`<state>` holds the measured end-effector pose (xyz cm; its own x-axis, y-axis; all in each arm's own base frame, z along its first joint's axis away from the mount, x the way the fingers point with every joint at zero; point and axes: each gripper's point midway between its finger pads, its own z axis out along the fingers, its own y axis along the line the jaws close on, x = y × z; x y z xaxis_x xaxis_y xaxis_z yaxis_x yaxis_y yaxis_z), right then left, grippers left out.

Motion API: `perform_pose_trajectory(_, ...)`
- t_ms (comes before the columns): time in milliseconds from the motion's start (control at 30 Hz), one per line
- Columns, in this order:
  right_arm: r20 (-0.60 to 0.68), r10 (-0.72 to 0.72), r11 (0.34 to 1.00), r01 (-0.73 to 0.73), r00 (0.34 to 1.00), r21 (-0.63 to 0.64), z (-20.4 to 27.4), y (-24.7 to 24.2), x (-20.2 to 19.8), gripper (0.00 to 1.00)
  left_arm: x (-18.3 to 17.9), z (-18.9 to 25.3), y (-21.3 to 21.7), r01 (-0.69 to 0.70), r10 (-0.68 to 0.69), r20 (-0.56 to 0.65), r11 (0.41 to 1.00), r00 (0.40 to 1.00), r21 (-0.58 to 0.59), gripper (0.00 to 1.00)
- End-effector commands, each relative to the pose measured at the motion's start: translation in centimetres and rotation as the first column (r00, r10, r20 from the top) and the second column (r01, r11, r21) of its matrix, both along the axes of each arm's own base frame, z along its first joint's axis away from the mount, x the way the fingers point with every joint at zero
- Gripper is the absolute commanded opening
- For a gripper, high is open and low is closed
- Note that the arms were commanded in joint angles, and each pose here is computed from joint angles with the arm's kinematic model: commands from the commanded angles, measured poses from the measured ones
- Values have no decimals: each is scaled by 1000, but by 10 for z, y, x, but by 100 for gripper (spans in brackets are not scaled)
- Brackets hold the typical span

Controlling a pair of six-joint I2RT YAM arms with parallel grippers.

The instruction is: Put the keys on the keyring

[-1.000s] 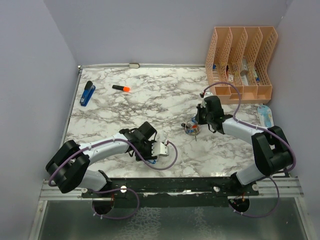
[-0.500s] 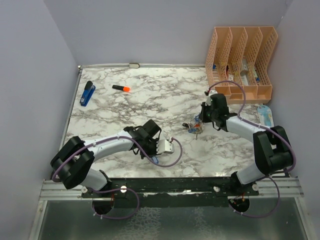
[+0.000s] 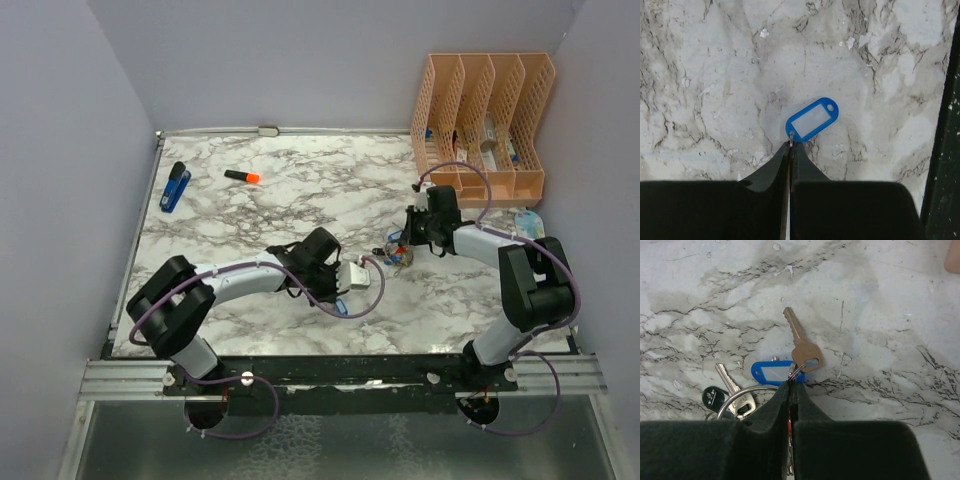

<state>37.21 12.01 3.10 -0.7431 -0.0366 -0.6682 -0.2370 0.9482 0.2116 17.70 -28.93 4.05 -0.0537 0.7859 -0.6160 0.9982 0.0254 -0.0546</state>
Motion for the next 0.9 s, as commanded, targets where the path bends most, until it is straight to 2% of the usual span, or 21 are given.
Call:
perform_pose_trajectory(0,14,29,999,-29,999,19,5,5,6,1,3,-1,-26,32,-31,9,996,999,-85,2)
perform_pose_trajectory(100,19,27,1000,-28,999,14,8,5,8,1,7,-2,-32,35,-33,26,995,999,-88,7)
perform_pose_trajectory(267,27,23,1000,-24,999,15,10,4,9,1,14,-5,-34,19,-15,44,997,999,-77,31)
perform_pose_trajectory(400,26,23,1000,-24,999,19,10,4,7,1,16,-1,-38,-21,26,44,994,999,-108,38)
perform_pose_trajectory(667,27,14,1000,-15,1000,15,12,2,5,1,16,14,-56,-90,91,-8,969,996,-232,39)
perform_pose_trajectory(733,32,10,1000,-11,999,17,14,1,6,1,14,15,-61,-121,116,-32,946,993,-302,37)
perform_pose_trajectory(867,57,2,1000,-3,998,24,19,2,9,1,24,30,-72,-207,199,-66,864,978,-460,37)
